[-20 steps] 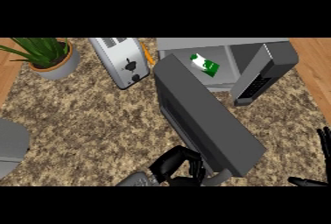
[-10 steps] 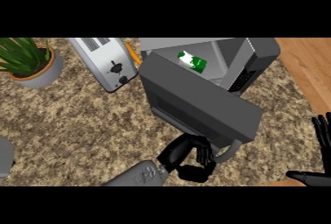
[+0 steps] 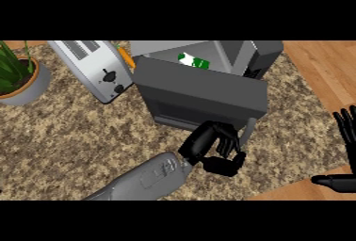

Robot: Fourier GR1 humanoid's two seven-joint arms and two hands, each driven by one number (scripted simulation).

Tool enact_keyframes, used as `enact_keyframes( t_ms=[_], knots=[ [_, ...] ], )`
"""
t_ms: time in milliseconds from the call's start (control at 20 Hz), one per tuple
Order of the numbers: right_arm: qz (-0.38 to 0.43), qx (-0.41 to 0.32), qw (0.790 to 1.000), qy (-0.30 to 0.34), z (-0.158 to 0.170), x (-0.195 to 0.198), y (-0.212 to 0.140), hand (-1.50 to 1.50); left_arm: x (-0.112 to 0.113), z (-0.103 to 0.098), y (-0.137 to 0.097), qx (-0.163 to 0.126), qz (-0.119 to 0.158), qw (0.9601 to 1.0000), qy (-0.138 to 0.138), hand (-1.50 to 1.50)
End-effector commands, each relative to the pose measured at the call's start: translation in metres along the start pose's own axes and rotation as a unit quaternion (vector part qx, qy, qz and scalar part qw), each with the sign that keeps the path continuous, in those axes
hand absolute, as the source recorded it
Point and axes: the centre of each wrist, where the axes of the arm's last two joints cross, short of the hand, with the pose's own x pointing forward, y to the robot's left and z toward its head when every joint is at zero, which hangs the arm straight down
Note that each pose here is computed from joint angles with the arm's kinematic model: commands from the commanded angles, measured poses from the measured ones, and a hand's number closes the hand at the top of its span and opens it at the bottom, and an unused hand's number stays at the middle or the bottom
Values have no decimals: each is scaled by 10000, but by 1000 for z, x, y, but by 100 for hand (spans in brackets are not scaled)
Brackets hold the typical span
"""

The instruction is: Pick up the milk, place it into the microwave and close the microwave

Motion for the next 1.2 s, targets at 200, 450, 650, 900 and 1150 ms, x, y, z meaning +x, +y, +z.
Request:
enact_keyframes(
  t_ms=[200, 450, 650, 900, 1150],
  knots=[
    [-345, 440, 9976, -419, -32, 13, 4, -150, 31, -36, 15, 347, -76, 9990, -270, 150],
    [-550, 678, 9946, -569, -49, 19, 9, -150, 40, -52, 27, 534, -191, 9980, -292, 150],
    [-527, 842, 9932, -613, -62, 29, 7, -150, 46, -62, 37, 761, -252, 9965, -230, 150],
    [-724, 1125, 9884, -726, -75, 37, 8, -150, 50, -70, 43, 916, -270, 9953, -155, 150],
    [-936, 1546, 9808, -732, -89, 43, 19, -150, 60, -79, 49, 1066, -251, 9939, -156, 150]
  ],
)
